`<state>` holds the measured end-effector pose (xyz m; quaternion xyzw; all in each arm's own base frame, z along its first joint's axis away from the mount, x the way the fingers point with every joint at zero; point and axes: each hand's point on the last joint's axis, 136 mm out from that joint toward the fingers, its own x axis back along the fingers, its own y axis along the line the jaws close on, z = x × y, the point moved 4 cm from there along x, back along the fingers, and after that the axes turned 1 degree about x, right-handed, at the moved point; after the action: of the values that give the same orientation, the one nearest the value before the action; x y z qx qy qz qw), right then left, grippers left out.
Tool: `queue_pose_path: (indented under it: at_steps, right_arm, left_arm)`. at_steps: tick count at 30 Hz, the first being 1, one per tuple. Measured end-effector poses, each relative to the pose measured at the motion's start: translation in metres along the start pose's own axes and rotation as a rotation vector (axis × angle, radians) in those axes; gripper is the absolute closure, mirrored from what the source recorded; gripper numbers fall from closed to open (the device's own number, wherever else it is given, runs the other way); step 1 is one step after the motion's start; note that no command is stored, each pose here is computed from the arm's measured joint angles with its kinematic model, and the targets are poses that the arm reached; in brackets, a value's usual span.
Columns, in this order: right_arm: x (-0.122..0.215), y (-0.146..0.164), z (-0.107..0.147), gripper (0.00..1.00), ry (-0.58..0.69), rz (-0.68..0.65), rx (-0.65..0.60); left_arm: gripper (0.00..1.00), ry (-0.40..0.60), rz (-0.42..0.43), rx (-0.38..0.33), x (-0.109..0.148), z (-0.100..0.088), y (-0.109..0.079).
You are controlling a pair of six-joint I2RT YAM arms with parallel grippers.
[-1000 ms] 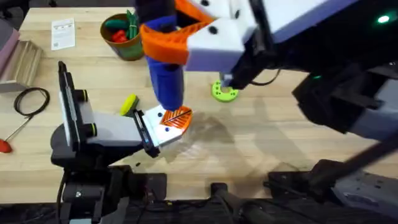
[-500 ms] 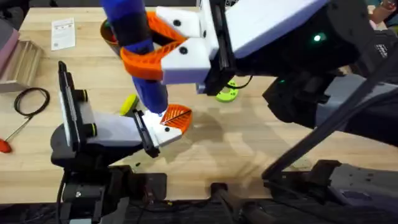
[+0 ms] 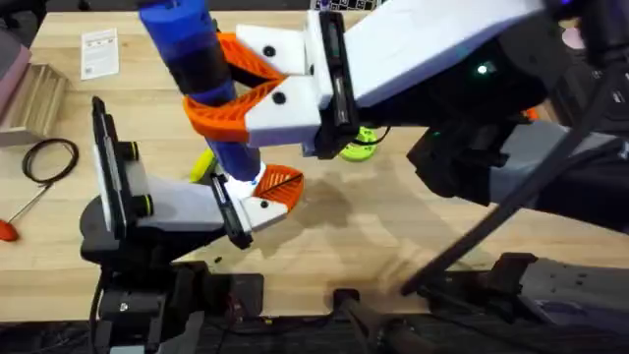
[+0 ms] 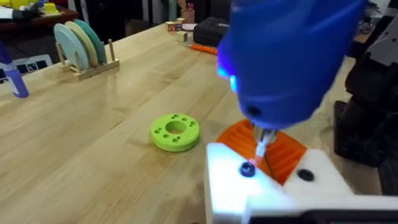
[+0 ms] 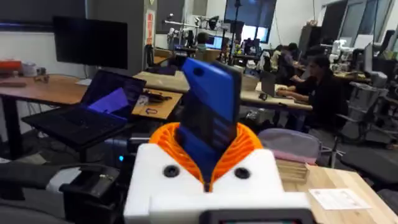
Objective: Pick up the gripper from the table and insert it into the empty holder that is missing its gripper. Then pick up a screw, insert it into the mounting hole, and use the screwdriver to tighten it. Finally, clean up the table by picking up the vegetable and placing it into the bucket.
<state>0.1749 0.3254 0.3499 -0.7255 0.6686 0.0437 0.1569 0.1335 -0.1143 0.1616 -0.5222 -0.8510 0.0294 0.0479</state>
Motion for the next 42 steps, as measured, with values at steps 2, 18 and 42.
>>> queue_pose_path:
  at_steps: [2, 18, 42]
  right_arm:
    - [-0.0005, -0.0008, 0.0033, 0.976, 0.006, 0.0, -0.003]
    - [-0.0007, 0.0015, 0.0056, 0.976, 0.012, -0.021, 0.01]
    - [-0.0006, 0.0049, 0.0061, 0.976, 0.014, -0.048, 0.029]
  left_arm:
    - [0.986, 0.0, 0.0, 0.0, 0.0, 0.0, 0.0]
    - [0.986, 0.0, 0.001, 0.0, 0.0, 0.0, -0.0001]
    - [0.986, 0.0, 0.003, 0.0, 0.0, 0.0, -0.0005]
